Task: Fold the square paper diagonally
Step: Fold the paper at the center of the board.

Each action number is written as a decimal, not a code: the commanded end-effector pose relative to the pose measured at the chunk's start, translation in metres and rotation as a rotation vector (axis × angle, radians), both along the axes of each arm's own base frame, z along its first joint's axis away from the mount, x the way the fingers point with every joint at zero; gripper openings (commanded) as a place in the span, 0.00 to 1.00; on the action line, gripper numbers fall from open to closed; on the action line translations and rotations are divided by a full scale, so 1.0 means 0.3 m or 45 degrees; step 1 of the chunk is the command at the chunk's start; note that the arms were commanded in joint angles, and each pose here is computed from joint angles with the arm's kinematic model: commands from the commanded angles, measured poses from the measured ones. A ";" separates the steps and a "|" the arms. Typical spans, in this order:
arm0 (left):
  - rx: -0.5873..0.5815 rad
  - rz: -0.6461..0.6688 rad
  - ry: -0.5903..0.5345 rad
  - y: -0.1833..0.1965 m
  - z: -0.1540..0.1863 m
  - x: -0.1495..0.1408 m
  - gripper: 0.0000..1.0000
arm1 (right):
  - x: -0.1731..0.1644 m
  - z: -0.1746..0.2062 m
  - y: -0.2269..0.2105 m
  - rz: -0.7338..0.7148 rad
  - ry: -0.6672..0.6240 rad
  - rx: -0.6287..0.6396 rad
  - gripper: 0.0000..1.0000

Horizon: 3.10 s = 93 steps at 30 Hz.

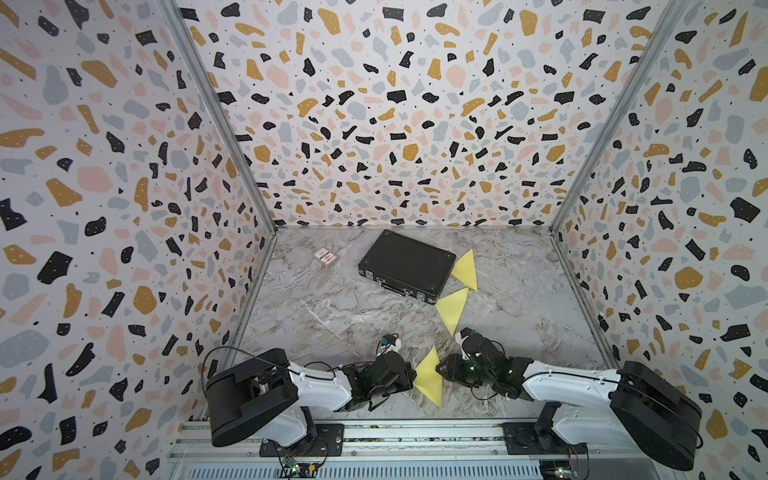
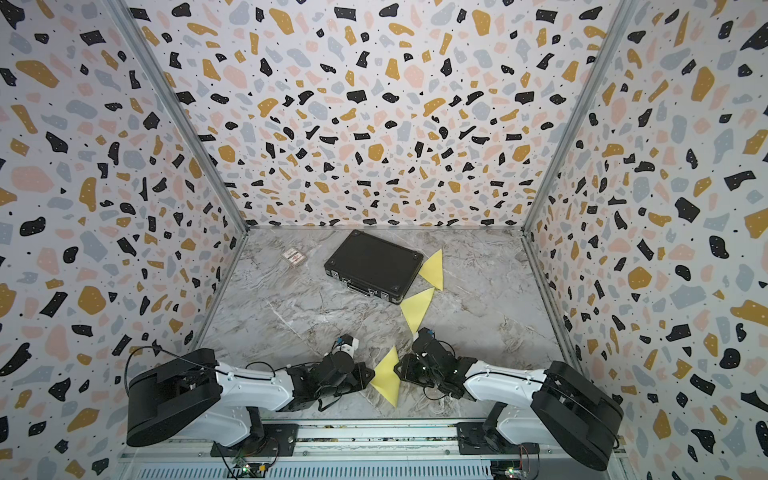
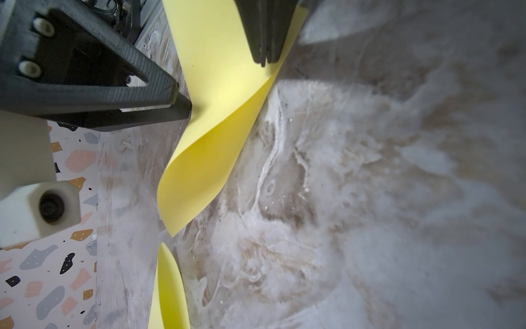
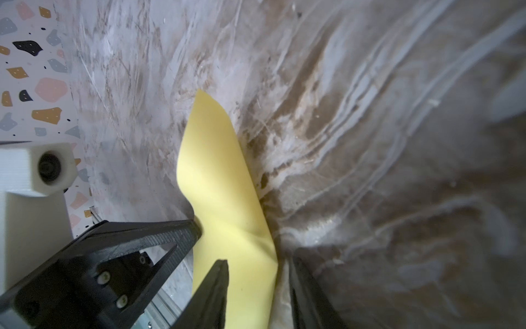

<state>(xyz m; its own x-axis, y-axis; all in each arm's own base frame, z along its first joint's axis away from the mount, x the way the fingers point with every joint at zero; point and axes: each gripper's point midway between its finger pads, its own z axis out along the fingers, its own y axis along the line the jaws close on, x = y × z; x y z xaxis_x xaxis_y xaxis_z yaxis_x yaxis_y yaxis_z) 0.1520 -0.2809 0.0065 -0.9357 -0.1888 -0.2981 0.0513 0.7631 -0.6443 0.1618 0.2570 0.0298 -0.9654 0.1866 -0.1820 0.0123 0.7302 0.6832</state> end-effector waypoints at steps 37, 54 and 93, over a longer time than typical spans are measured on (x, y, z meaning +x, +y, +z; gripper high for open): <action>0.566 -0.060 0.258 0.307 -0.241 -0.183 0.00 | 0.117 0.102 0.138 0.346 -0.390 0.380 0.22; 0.582 -0.061 0.261 0.315 -0.247 -0.187 0.00 | 0.160 0.138 0.133 0.347 -0.467 0.383 0.28; 0.579 -0.061 0.255 0.313 -0.240 -0.188 0.00 | 0.286 0.138 0.256 0.391 -0.450 0.432 0.00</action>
<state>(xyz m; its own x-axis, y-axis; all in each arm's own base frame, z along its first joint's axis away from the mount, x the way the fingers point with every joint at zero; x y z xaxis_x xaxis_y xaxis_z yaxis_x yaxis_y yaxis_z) 0.1490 -0.2801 0.0089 -0.9314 -0.1722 -0.3206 0.0631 0.7912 -0.6083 0.2406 0.3281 0.0613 -0.8851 0.0088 -0.4653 -0.4185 0.4223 0.8040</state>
